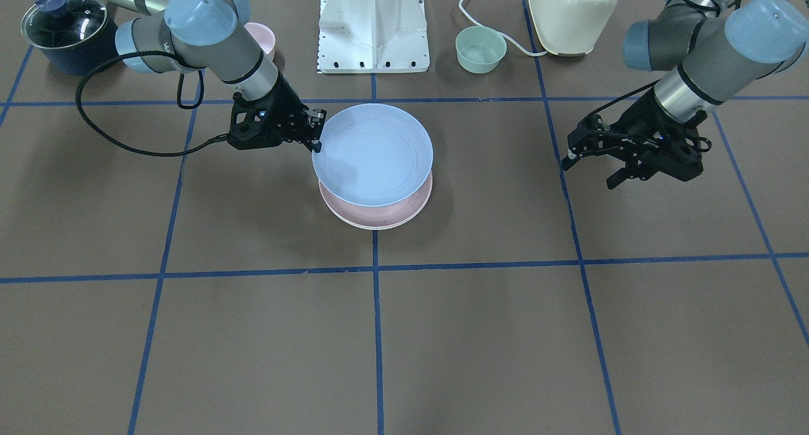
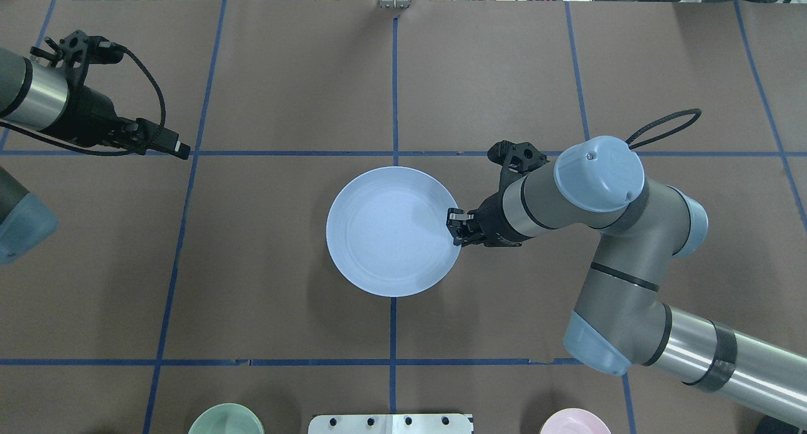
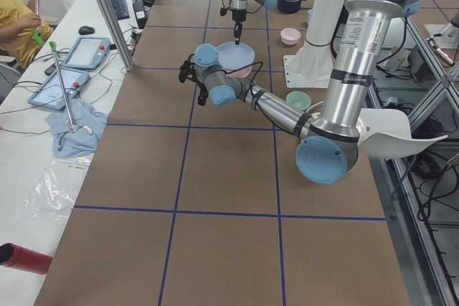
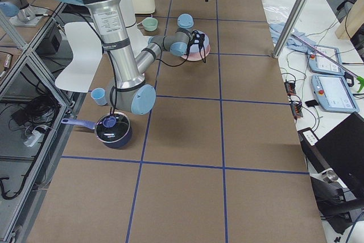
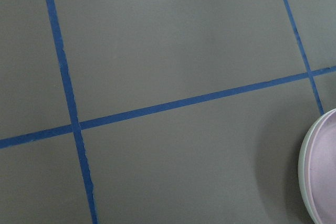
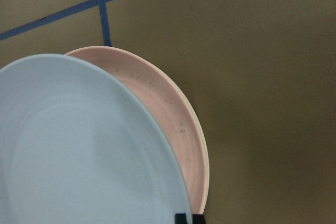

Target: Stack three plates with pink and blue

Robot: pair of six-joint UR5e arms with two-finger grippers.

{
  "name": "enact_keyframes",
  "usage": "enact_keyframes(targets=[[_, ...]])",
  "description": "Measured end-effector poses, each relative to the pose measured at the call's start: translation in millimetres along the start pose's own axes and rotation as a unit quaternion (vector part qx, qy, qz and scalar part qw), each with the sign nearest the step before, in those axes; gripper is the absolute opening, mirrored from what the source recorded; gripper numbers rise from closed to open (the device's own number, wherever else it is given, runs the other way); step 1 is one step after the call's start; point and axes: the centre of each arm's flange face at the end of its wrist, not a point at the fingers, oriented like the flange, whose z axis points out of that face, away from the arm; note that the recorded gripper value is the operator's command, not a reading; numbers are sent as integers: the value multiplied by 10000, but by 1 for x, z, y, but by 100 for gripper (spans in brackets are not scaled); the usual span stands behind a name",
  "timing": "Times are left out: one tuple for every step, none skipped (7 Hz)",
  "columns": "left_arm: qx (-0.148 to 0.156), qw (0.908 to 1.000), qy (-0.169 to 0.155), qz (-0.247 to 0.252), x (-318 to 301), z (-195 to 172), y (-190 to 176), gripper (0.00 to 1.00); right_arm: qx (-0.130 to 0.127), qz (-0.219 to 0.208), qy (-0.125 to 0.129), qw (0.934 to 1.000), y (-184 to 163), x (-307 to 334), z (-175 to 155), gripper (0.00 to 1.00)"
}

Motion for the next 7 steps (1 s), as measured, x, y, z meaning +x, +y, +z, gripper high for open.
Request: enact_keyframes(targets=[[1,10000,-2,-8,0,0,0,100,39,78,59,9999,-6,-3,8,100],[-2,10000,-11,-21,-2,0,1,100,121,160,104,9997,-11,-4,17,100],[-12,10000,-27,-38,-5,0,3,100,202,191,111,9996,-16,-3,17,100],[-19,10000,-51,-50,-9,0,6,100,243,237,138,9993,-27,9,8,100],[-7,9999,-129,27,-25,-4,10,100,286,296,270,9988,-53,42,-9,100],[48,9993,-283,228,-54,-17,14,100,340,130,504,9981,-87,98,-33,100],[126,9977,-478,458,-90,-36,21,100,388,-239,767,9960,-123,164,-66,100]])
